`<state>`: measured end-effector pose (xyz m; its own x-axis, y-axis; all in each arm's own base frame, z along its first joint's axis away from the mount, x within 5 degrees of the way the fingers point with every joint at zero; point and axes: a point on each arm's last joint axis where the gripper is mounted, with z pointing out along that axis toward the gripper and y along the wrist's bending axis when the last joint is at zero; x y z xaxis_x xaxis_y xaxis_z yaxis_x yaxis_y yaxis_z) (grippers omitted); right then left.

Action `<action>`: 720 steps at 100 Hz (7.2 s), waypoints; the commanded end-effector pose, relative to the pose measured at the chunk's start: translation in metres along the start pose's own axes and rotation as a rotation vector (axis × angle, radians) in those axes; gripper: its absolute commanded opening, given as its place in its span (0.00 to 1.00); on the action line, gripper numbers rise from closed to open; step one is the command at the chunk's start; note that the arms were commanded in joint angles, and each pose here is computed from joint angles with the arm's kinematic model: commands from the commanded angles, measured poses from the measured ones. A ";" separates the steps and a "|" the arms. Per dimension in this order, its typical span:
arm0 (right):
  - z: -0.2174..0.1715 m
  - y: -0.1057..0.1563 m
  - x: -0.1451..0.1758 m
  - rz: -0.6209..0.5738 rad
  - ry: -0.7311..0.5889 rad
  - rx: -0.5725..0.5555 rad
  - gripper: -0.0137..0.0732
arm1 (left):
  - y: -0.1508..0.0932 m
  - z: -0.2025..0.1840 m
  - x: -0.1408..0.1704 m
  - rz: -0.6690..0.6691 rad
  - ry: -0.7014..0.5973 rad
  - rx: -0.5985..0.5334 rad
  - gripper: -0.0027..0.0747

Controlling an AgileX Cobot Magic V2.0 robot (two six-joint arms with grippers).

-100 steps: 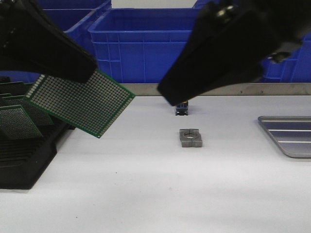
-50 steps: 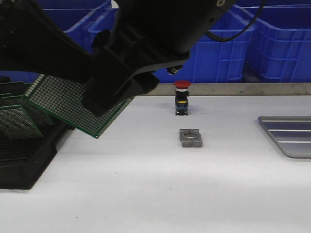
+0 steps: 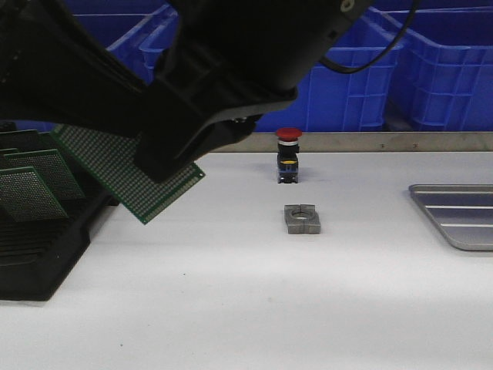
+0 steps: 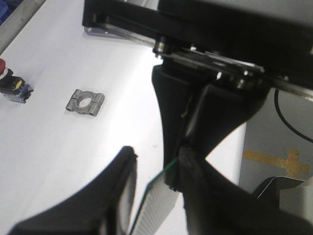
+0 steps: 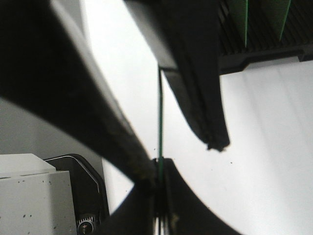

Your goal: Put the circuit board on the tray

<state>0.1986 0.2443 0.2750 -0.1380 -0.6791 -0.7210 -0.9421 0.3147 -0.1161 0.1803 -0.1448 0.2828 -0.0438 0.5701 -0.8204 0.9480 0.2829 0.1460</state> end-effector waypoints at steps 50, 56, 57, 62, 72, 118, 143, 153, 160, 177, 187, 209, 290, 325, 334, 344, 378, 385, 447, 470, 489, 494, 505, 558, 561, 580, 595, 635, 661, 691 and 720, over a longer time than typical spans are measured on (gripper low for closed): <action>-0.053 -0.106 0.059 0.622 -0.044 0.234 0.02 | 0.022 -0.022 -0.018 -0.029 -0.087 -0.214 0.73; -0.062 -0.123 0.074 0.690 -0.040 0.289 0.02 | 0.022 -0.022 -0.018 -0.029 -0.087 -0.212 0.73; -0.064 -0.127 0.078 0.706 -0.039 0.303 0.02 | 0.022 -0.022 -0.018 -0.029 -0.087 -0.210 0.73; -0.072 -0.143 0.096 0.772 -0.028 0.353 0.02 | 0.021 -0.022 -0.018 -0.029 -0.087 -0.205 0.73; -0.079 -0.165 0.125 0.903 -0.023 0.410 0.02 | 0.021 -0.022 -0.018 -0.029 -0.087 -0.205 0.73; -0.089 -0.207 0.213 1.161 0.053 0.540 0.02 | 0.021 -0.022 -0.018 -0.028 -0.087 -0.203 0.73; -0.097 -0.210 0.222 1.188 0.051 0.562 0.59 | 0.022 -0.022 -0.019 -0.008 -0.076 -0.206 0.72; -0.101 -0.209 0.225 1.198 0.055 0.558 0.73 | 0.023 -0.023 -0.016 0.052 -0.025 -0.215 0.72; -0.106 -0.209 0.226 1.205 0.051 0.563 0.71 | 0.025 -0.024 -0.017 0.073 0.000 -0.229 0.72; -0.118 -0.207 0.218 1.177 0.030 0.588 0.68 | 0.037 -0.031 -0.010 0.191 0.158 -0.338 0.72; -0.125 -0.205 0.212 1.159 0.012 0.603 0.68 | 0.044 -0.034 0.002 0.226 0.292 -0.375 0.72; -0.134 -0.202 0.202 1.133 -0.016 0.624 0.68 | 0.063 -0.037 0.030 0.173 0.467 -0.382 0.71; -0.133 -0.199 0.202 1.139 -0.006 0.590 0.68 | 0.118 0.008 0.072 0.150 0.599 -0.369 0.66; -0.133 -0.200 0.202 1.138 -0.007 0.594 0.68 | 0.119 0.009 0.074 0.154 0.611 -0.359 0.01; -0.133 -0.200 0.202 1.138 -0.007 0.594 0.68 | 0.119 0.009 0.074 0.159 0.614 -0.359 0.01; -0.133 -0.200 0.202 1.130 -0.005 0.594 0.68 | 0.119 0.006 0.073 0.180 0.627 -0.356 0.01; -0.148 -0.182 0.175 0.979 -0.021 0.534 0.68 | 0.108 -0.031 0.032 0.188 0.598 -0.363 0.01; -0.154 -0.176 0.163 0.913 -0.036 0.529 0.68 | 0.102 -0.035 0.021 0.192 0.549 -0.354 0.01; -0.094 -0.081 0.047 0.147 -0.053 0.130 0.68 | 0.052 -0.002 -0.035 0.070 0.051 0.004 0.01; -0.075 -0.054 0.025 -0.005 -0.083 0.055 0.68 | 0.046 0.006 -0.036 0.041 -0.012 0.125 0.01; -0.052 -0.050 0.022 -0.006 -0.073 0.029 0.68 | 0.042 0.007 -0.041 0.089 -0.066 0.163 0.01; -0.047 -0.051 0.022 0.012 -0.078 0.028 0.68 | 0.041 0.007 -0.041 0.093 -0.067 0.176 0.01; -0.040 -0.051 0.020 0.042 -0.093 0.022 0.68 | 0.040 0.006 -0.040 0.096 -0.064 0.188 0.01; -0.038 -0.049 0.015 0.117 -0.142 -0.002 0.02 | 0.042 0.007 -0.040 0.096 -0.063 0.161 0.03; -0.038 -0.048 0.015 0.117 -0.142 -0.003 0.02 | 0.042 0.007 -0.040 0.096 -0.063 0.161 0.07; -0.038 -0.046 0.015 0.117 -0.135 -0.029 0.02 | 0.044 0.007 -0.041 0.097 -0.064 0.144 0.56; -0.042 -0.053 0.022 0.171 -0.120 -0.037 0.02 | 0.049 0.005 -0.043 0.106 -0.062 0.085 0.71; -0.085 -0.129 0.114 0.617 -0.060 0.256 0.02 | 0.075 -0.027 -0.047 0.095 -0.091 -0.084 0.71; -0.109 -0.176 0.180 0.914 -0.056 0.510 0.02 | 0.075 -0.027 -0.047 0.095 -0.091 -0.084 0.71; -0.091 -0.198 0.221 1.058 -0.016 0.630 0.02 | 0.075 -0.027 -0.047 0.095 -0.091 -0.084 0.71; -0.091 -0.199 0.221 1.046 -0.011 0.627 0.70 | 0.075 -0.027 -0.047 0.095 -0.091 -0.088 0.71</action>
<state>0.3249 -0.0252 0.1814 -0.7829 0.0826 -0.6167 -0.0732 0.9720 0.2232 0.2480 -0.1291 0.3236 0.0520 0.5941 -0.8027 0.9349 0.2536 0.2482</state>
